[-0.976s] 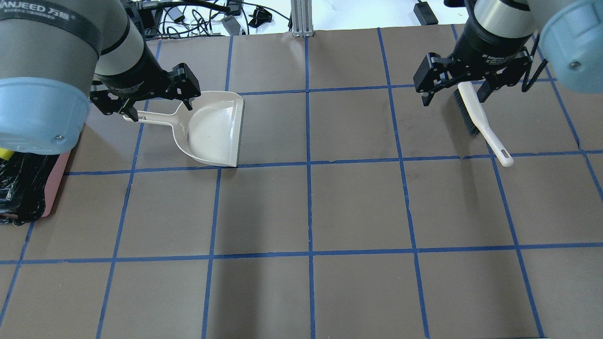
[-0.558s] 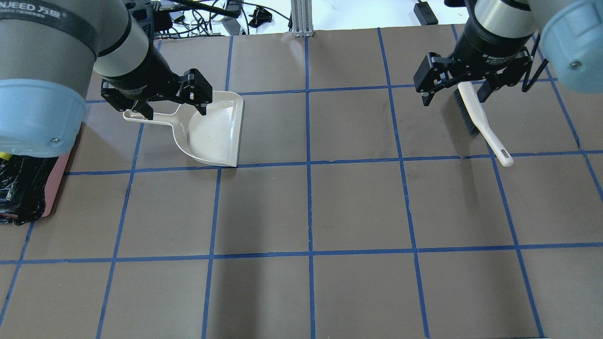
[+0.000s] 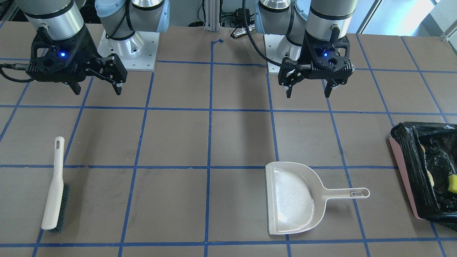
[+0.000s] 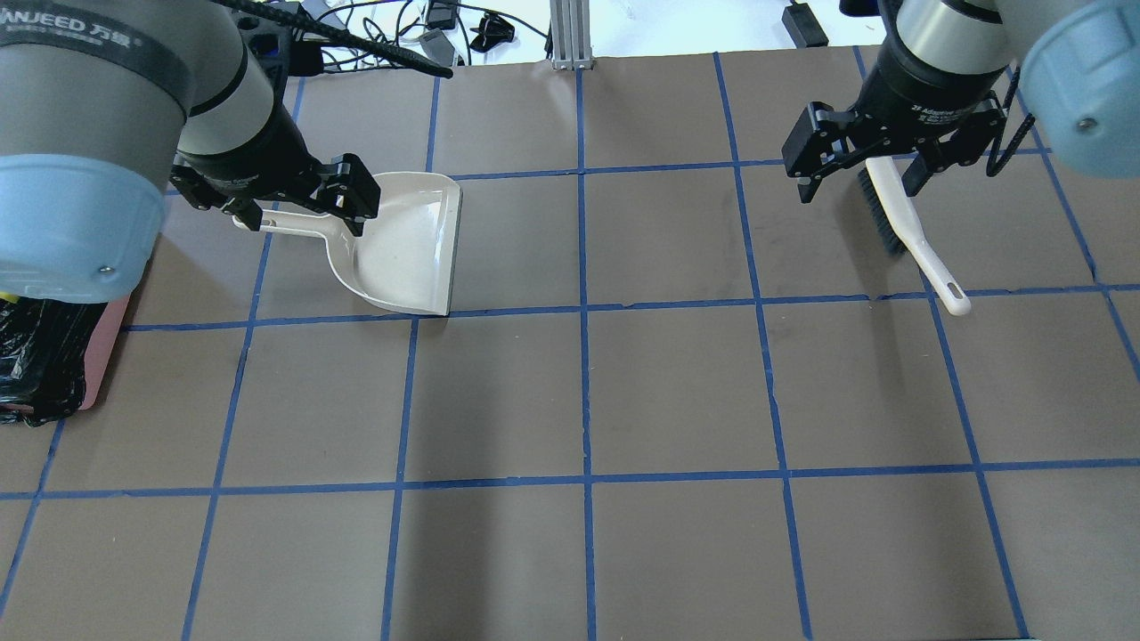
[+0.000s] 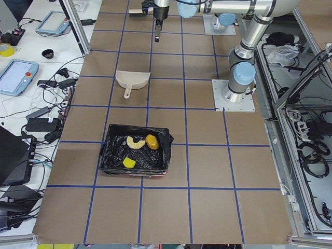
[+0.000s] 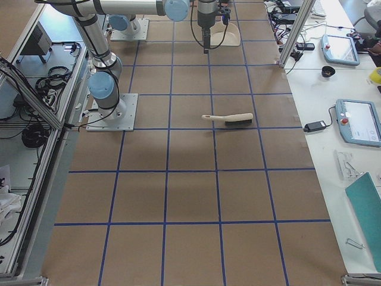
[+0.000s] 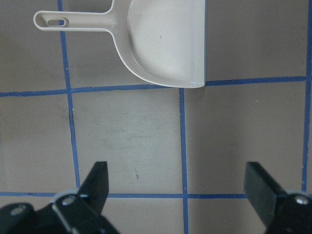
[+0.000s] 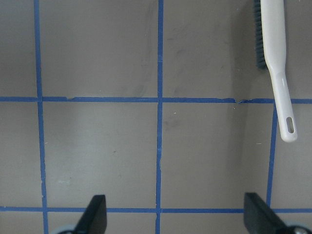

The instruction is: Sweep and dump trash into bin

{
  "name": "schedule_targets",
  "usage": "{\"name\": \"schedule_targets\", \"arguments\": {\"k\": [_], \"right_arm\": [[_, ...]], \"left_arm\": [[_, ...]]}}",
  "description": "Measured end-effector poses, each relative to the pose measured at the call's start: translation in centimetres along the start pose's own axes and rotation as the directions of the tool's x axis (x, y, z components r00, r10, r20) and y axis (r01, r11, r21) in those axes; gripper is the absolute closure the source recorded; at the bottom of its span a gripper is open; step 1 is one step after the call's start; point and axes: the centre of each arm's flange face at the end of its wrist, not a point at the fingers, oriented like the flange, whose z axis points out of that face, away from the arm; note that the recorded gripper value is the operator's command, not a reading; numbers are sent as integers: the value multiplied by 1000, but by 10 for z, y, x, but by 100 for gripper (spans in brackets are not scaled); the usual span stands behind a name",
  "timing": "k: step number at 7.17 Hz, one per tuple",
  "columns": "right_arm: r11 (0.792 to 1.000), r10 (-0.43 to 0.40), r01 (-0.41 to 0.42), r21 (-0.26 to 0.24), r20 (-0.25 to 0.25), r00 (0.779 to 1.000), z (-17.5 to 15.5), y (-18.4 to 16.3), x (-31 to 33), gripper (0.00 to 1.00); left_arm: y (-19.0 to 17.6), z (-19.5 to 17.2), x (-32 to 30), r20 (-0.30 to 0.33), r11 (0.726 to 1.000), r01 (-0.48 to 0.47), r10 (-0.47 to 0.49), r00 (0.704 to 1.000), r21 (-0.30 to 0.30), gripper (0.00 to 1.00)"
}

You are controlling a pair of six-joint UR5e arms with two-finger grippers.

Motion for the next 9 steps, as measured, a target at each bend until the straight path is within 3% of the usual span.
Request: {"name": "schedule_targets", "arguments": {"k": [3, 9], "right_arm": [[1000, 0, 0, 2, 1, 1000, 0, 0, 0, 0], [1000, 1, -1, 9, 0, 1000, -4, 2, 0, 0]], "left_arm": [[3, 4, 6, -10, 1000, -15, 15, 1000, -28, 0], [4, -1, 9, -36, 1000, -11, 11, 999, -19, 0]]}}
